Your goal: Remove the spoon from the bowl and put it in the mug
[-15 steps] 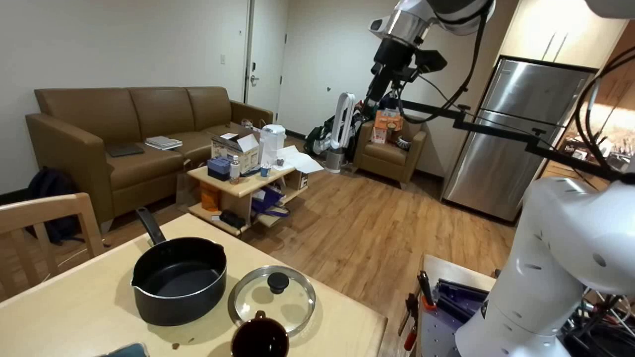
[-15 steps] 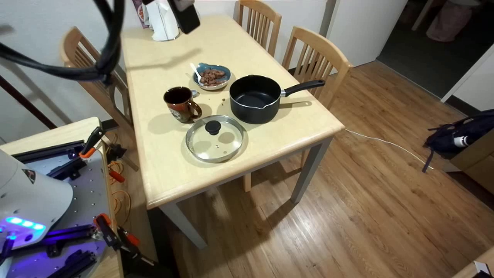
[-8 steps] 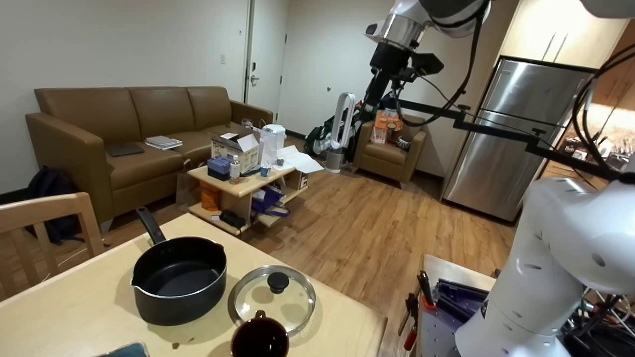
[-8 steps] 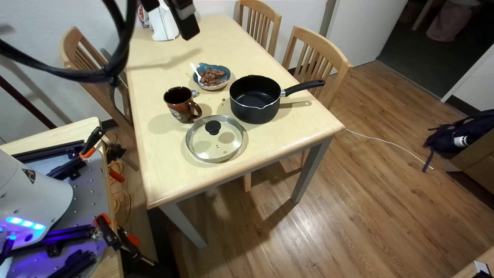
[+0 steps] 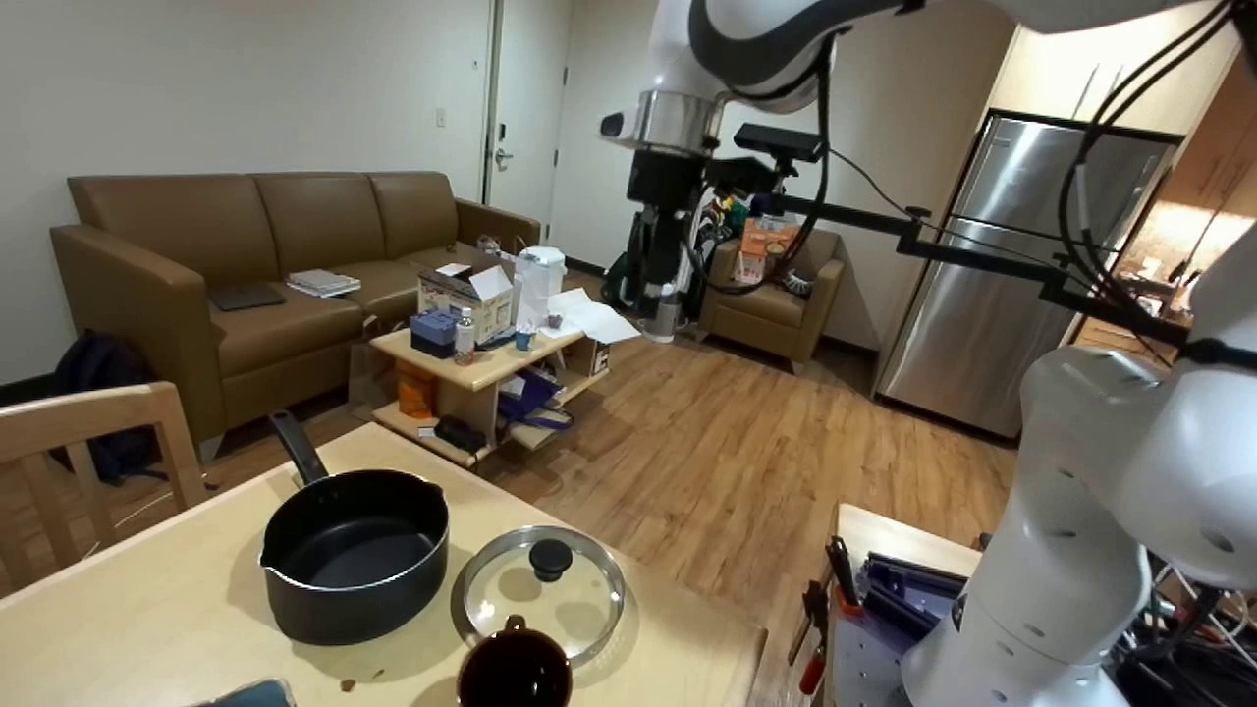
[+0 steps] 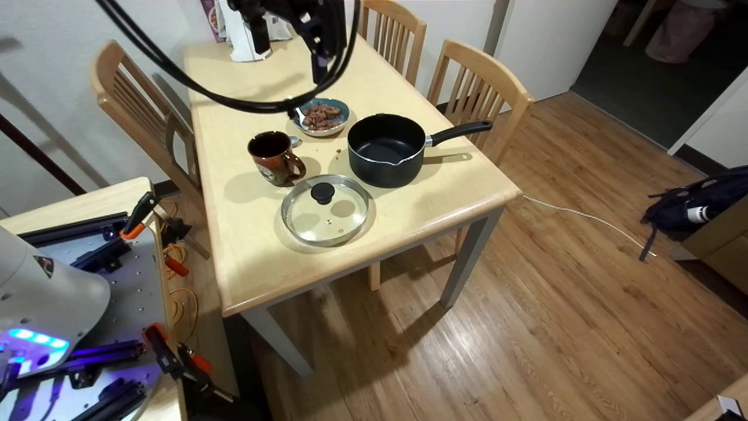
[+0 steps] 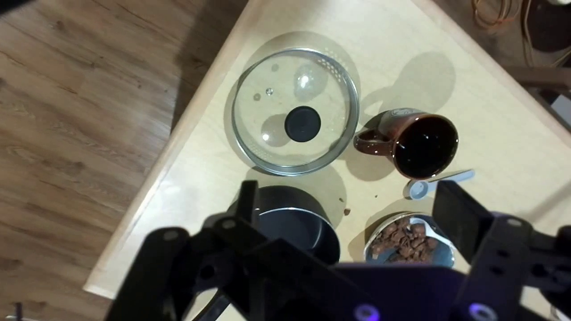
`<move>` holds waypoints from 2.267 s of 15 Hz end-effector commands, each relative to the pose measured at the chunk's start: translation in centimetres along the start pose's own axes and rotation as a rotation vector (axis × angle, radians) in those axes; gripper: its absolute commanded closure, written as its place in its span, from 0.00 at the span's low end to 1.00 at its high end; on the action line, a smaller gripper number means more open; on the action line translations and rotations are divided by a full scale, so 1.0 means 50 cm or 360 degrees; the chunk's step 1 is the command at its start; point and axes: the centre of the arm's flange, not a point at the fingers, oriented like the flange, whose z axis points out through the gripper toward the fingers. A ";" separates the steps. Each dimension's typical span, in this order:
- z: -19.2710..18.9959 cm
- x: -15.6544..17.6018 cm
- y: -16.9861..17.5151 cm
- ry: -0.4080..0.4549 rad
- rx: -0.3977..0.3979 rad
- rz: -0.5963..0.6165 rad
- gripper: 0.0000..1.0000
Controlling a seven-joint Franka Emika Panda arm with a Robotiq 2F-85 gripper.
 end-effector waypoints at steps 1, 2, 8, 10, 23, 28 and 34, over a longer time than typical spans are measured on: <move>0.029 0.035 -0.004 -0.0070 0.0013 -0.0046 0.00; 0.054 0.065 -0.001 -0.0127 0.0020 -0.0078 0.00; 0.068 0.130 0.031 -0.0301 0.0053 -0.0224 0.00; 0.107 0.166 0.042 -0.0395 0.0102 -0.0371 0.00; 0.371 0.392 -0.025 -0.0631 0.0130 -0.1166 0.00; 0.376 0.400 -0.023 -0.0674 0.0049 -0.1362 0.00; 0.401 0.463 -0.035 -0.0793 -0.0159 -0.1796 0.00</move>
